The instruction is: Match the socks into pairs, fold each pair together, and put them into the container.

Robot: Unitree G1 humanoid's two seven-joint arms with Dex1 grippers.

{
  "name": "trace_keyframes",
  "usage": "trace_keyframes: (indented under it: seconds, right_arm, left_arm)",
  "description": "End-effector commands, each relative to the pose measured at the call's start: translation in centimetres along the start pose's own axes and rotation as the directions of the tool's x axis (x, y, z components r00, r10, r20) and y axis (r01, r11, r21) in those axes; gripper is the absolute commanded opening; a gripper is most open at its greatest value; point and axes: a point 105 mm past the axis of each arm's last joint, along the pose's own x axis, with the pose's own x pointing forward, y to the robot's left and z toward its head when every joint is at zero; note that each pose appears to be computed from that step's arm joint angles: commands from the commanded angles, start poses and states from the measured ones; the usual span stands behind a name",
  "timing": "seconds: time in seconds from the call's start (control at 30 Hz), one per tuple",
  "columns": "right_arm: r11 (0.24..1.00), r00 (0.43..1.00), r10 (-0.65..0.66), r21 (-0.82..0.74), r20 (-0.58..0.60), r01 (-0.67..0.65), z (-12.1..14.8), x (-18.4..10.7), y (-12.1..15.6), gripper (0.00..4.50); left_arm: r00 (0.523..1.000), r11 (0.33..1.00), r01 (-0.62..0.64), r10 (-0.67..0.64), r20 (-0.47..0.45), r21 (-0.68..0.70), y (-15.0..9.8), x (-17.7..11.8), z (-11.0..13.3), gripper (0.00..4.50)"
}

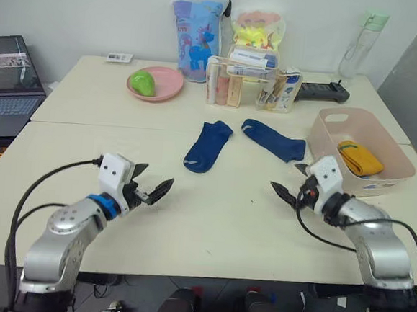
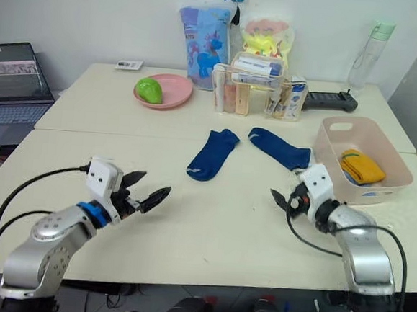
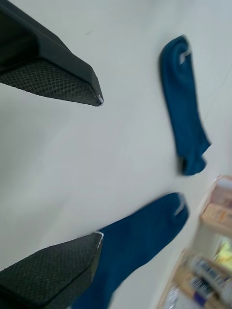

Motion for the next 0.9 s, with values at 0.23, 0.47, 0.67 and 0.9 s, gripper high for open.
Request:
trace_keyframes:
  seconds: [0.23, 0.47, 0.67, 0.9]
  right_arm:
    - [0.993, 0.993, -0.113, 0.045, 0.03, 0.111, -2.8, -2.2, 4.1, 4.49]
    - [0.996, 0.993, -0.08, 0.048, 0.084, 0.077, -1.9, -1.6, 4.4, 4.49]
    - [0.999, 0.99, -0.005, 0.046, 0.141, -0.002, 0.3, -0.6, 3.8, 4.49]
    - [0.995, 0.983, 0.096, 0.007, 0.159, -0.098, 2.6, 0.6, 3.8, 4.49]
  left_arm:
    - [0.994, 0.994, -0.109, 0.109, -0.001, -0.004, -0.4, -3.5, -3.7, 4.5]
    - [0.995, 0.995, -0.095, 0.095, 0.026, 0.013, -0.6, -3.2, -3.1, 4.5]
    - [0.996, 0.998, 0.003, -0.009, 0.094, 0.064, -2.2, 0.1, -0.4, 4.5]
    - [0.991, 0.977, 0.088, -0.106, 0.083, 0.194, -4.5, 6.5, 1.2, 4.5]
